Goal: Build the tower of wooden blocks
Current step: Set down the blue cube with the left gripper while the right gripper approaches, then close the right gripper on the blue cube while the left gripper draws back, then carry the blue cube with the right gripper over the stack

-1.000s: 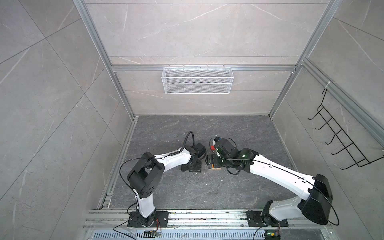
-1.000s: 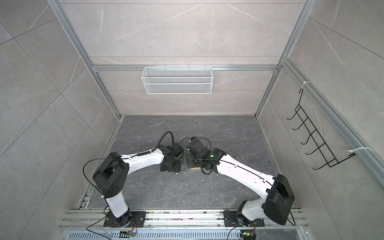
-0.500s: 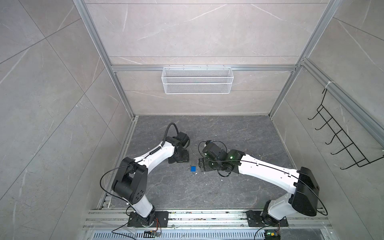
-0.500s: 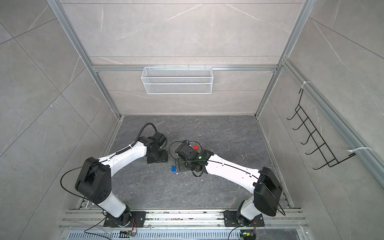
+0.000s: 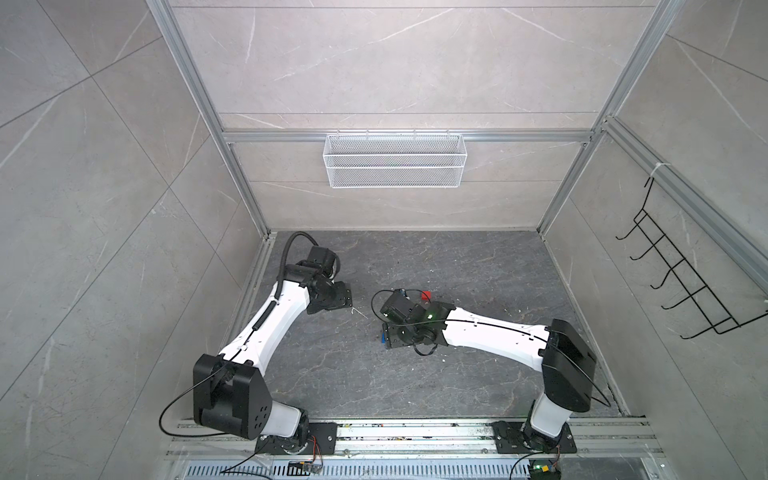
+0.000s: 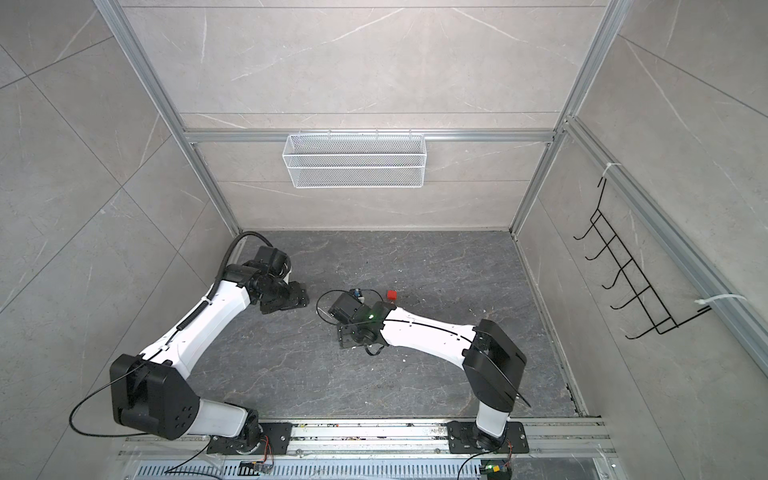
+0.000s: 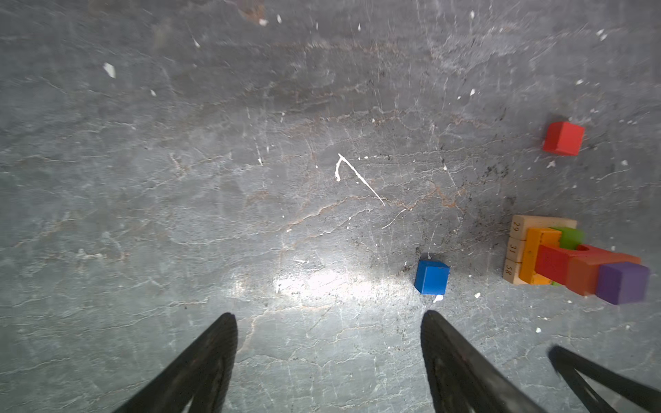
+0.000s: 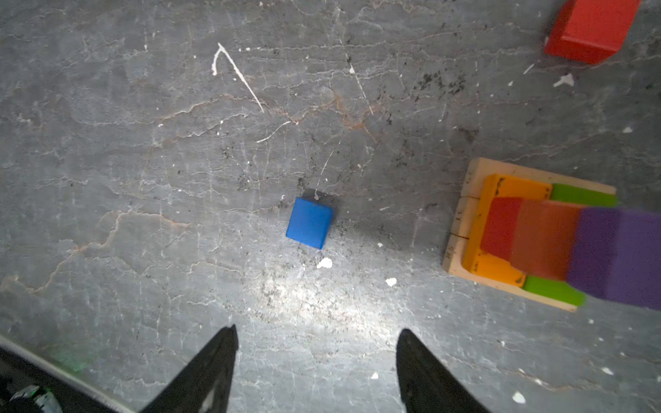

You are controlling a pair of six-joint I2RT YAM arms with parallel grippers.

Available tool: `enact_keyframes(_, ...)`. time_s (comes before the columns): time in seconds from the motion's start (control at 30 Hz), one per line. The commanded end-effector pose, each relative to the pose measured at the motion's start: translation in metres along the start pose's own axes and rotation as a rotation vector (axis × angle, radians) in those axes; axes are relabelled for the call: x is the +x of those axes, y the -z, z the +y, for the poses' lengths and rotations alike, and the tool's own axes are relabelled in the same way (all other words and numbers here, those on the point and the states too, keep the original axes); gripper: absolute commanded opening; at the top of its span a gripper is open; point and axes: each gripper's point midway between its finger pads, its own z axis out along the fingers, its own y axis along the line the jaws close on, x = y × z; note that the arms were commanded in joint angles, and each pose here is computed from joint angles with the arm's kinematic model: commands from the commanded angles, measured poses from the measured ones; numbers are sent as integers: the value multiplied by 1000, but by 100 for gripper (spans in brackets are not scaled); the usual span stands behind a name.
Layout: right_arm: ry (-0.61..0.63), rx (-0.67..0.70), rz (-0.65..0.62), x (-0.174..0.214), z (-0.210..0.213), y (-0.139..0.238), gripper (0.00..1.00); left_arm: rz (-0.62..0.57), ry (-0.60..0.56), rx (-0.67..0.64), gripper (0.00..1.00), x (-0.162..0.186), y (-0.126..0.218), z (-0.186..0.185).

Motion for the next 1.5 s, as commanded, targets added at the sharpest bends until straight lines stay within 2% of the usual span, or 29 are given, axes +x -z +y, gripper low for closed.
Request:
enact_keyframes(0.0, -43, 14, 2, -5, 8, -14, 56, -37, -23, 53, 83, 0, 15, 1)
enact_keyframes(0.23, -92, 57, 12, -8, 12, -46, 44, -96, 12, 110, 83, -5, 20, 1)
enact_keyframes(0.6, -117, 120, 30, -5, 7, -81, 37, -130, 7, 164, 83, -3, 26, -4)
enact_keyframes(0.87, -82, 169, 28, -7, 2, -90, 33, -117, 11, 179, 83, -2, 23, -5)
enact_keyframes(1.07, -76, 196, 47, -1, -3, -97, 24, -114, 14, 194, 83, -3, 22, -7)
enact_keyframes(1.2, -74, 207, 50, 0, -5, -98, 22, -113, 16, 195, 83, -3, 22, -7)
enact_keyframes(1.47, -61, 216, 53, -1, -6, -96, 6, -112, 17, 199, 83, -3, 22, -7)
